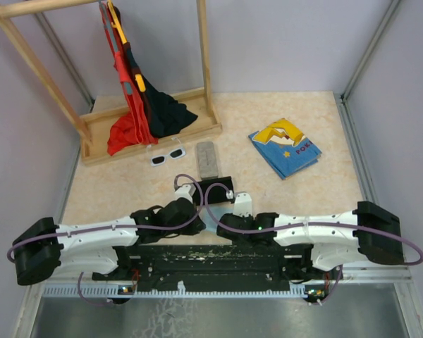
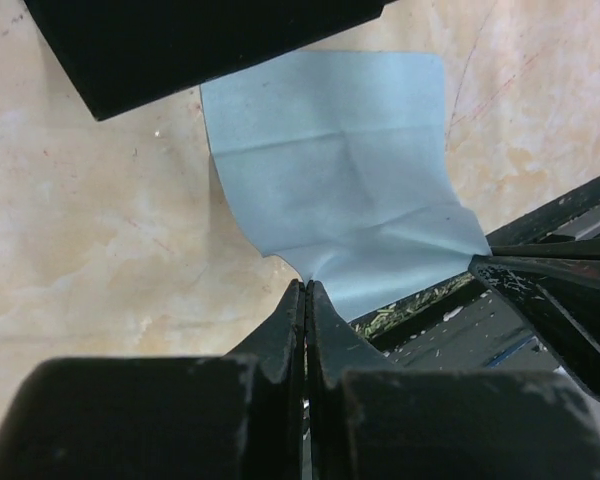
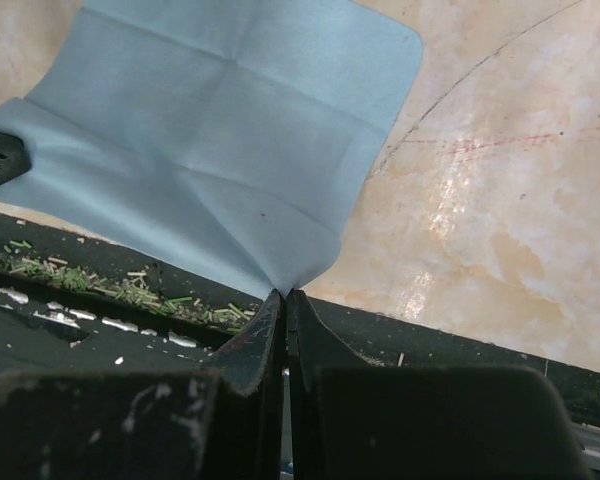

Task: Organize the sunglasses
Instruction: Fold the glasses cleaning cloth at the center of the board.

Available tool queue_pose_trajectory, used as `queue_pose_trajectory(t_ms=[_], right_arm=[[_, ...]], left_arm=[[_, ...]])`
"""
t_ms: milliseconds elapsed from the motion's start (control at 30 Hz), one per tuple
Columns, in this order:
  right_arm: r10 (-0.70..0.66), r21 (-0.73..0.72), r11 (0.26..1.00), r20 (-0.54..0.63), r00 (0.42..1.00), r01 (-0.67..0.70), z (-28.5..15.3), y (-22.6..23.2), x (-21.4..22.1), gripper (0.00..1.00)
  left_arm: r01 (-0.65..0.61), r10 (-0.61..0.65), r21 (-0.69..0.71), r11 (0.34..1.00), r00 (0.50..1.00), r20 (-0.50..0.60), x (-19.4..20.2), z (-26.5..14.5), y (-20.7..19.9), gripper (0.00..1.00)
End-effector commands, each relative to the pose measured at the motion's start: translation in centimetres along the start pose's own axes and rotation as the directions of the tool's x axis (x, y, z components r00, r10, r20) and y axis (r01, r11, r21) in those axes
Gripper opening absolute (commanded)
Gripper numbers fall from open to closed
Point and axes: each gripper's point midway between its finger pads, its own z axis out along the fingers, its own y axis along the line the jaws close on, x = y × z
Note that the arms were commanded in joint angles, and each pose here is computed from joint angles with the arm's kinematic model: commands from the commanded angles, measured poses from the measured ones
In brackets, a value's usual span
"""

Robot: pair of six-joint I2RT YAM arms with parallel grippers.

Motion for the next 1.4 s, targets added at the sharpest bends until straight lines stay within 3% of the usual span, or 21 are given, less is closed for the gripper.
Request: queue_pose_trajectory(t_ms=[0, 700, 1133, 1367], right_arm=[[0.025, 0.011, 1.0, 0.056, 0.998, -0.026, -0.7, 0.3, -2.0, 0.0], [0.032, 0.0, 0.999, 0.1, 0.995, -0.032, 1.0, -0.7, -5.7, 0.0], [0.036, 0.002, 0.999, 0.096, 0.995, -0.036, 2.3, -1.1, -6.1, 0.07], [0.053, -0.037, 0.998, 0.151, 0.987, -0.048, 1.3, -0.6, -7.6, 0.0]], left_arm=[[0.001, 0.0, -0.023, 1.0, 0.999, 0.041, -1.1, -0.1, -0.2, 0.01], [-0.034, 0.039, -0.076, 0.997, 0.997, 0.072, -3.1, 2.2, -0.1, 0.01], [-0.037, 0.043, -0.087, 0.996, 0.997, 0.063, -3.6, 3.3, 0.7, 0.01], [-0.043, 0.048, -0.055, 0.998, 0.995, 0.087, -4.3, 2.8, 0.1, 0.01]])
